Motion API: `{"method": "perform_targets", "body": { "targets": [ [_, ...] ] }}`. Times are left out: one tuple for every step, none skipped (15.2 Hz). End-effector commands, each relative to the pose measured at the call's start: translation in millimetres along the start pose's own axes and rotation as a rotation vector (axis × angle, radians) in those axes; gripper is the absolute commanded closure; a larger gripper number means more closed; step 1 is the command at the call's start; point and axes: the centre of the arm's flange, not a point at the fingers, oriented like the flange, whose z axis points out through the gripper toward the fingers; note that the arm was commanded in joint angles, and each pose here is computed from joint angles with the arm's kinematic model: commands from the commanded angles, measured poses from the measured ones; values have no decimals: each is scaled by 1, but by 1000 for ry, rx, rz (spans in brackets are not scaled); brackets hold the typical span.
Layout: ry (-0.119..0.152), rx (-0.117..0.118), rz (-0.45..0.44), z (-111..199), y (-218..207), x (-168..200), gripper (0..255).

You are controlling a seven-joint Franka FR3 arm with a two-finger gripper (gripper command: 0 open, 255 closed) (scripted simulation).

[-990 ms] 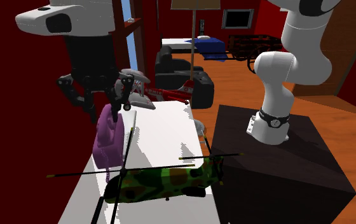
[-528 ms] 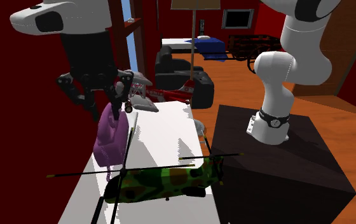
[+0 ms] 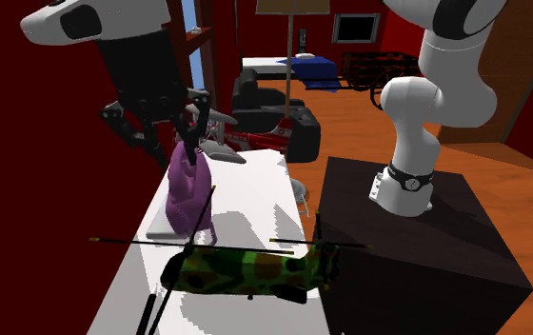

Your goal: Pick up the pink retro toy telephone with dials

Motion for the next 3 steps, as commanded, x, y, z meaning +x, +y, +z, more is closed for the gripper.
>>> {"method": "perform_targets", "body": {
  "targets": [
    [30, -122, 2, -26, 10, 0, 255],
    [30, -122, 2, -27, 10, 0, 255],
    [30, -122, 2, -27, 10, 0, 255]
  ]
}}
